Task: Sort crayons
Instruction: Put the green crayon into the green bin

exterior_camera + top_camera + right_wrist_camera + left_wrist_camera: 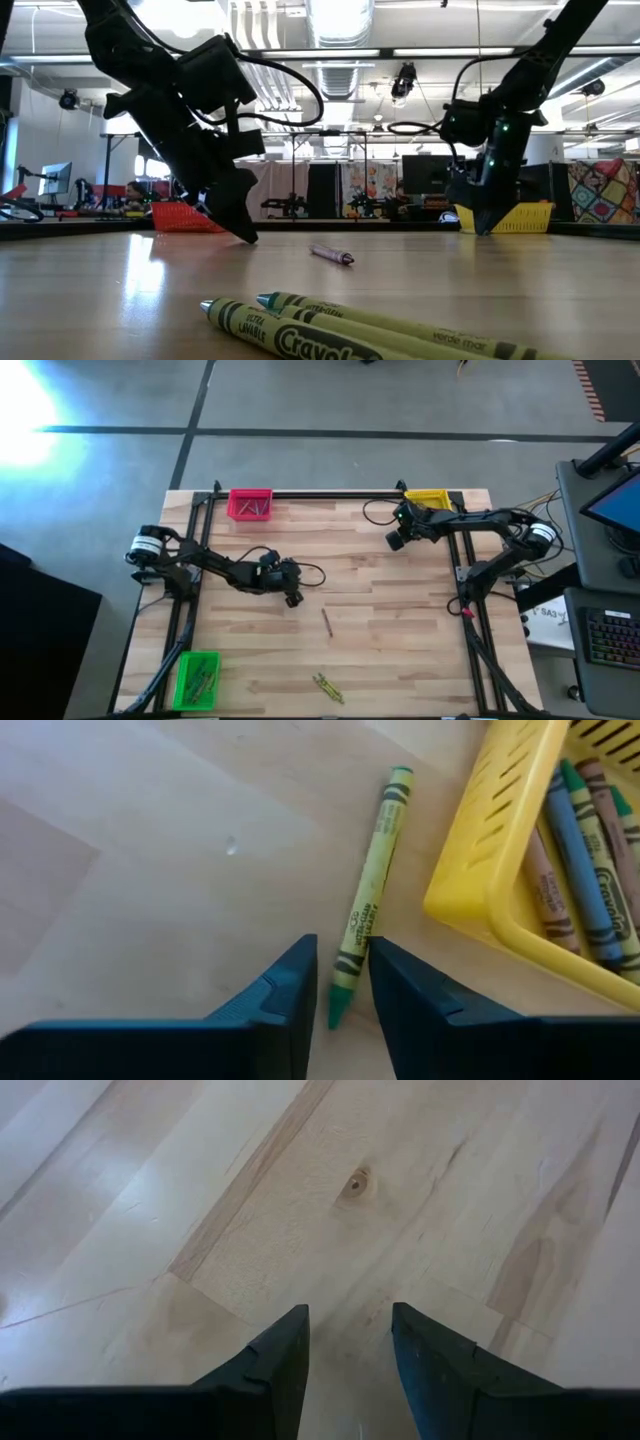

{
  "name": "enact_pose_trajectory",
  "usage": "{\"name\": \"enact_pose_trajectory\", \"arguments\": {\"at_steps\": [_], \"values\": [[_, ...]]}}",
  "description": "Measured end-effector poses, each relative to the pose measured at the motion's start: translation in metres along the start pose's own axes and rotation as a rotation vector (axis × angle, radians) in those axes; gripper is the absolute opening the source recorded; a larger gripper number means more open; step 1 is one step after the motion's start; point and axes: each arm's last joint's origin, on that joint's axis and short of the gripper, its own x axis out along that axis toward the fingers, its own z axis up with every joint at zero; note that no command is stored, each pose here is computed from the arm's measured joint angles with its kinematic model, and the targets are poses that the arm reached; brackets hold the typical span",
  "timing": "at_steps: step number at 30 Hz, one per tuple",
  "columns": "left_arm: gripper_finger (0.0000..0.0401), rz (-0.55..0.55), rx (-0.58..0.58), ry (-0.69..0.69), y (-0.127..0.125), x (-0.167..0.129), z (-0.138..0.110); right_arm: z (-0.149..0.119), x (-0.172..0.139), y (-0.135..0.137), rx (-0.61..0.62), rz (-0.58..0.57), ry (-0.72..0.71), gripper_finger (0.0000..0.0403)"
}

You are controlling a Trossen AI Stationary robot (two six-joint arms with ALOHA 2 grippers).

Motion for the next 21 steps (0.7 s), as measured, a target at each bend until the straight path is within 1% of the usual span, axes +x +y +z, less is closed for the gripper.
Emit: {"name": "enact_pose_trajectory", "arguments": {"at_steps": [7,11,13,15,17,20,21], "values": [[0.0129,-0.003,-0.011,0.003,0.000,0.000,0.000,-0.003,0.003,-0.007,0.013,0.035,0.032,0.0020],[0.0129,-0.005,-0.010,0.005,0.000,0.000,-0.001,-0.001,0.002,-0.007,-0.002,0.104,0.014,0.0016],[0.0129,-0.005,-0.009,0.006,0.000,0.000,-0.001,0.001,-0.003,-0.004,-0.033,0.157,-0.007,0.0016],[0.0129,-0.005,-0.009,0.006,0.000,0.000,-0.001,0.001,-0.013,0.003,-0.062,0.219,-0.026,0.0015],[0.0129,-0.005,-0.009,0.007,0.000,0.000,-0.001,-0.001,-0.023,0.008,-0.090,0.247,-0.042,0.0015],[0.0129,-0.006,-0.007,0.007,0.000,0.000,-0.001,-0.013,-0.040,0.016,-0.152,0.281,-0.014,0.0014],[0.0129,-0.006,-0.006,0.008,0.000,0.000,-0.001,-0.015,-0.046,0.019,-0.174,0.298,-0.025,0.0014]]}}
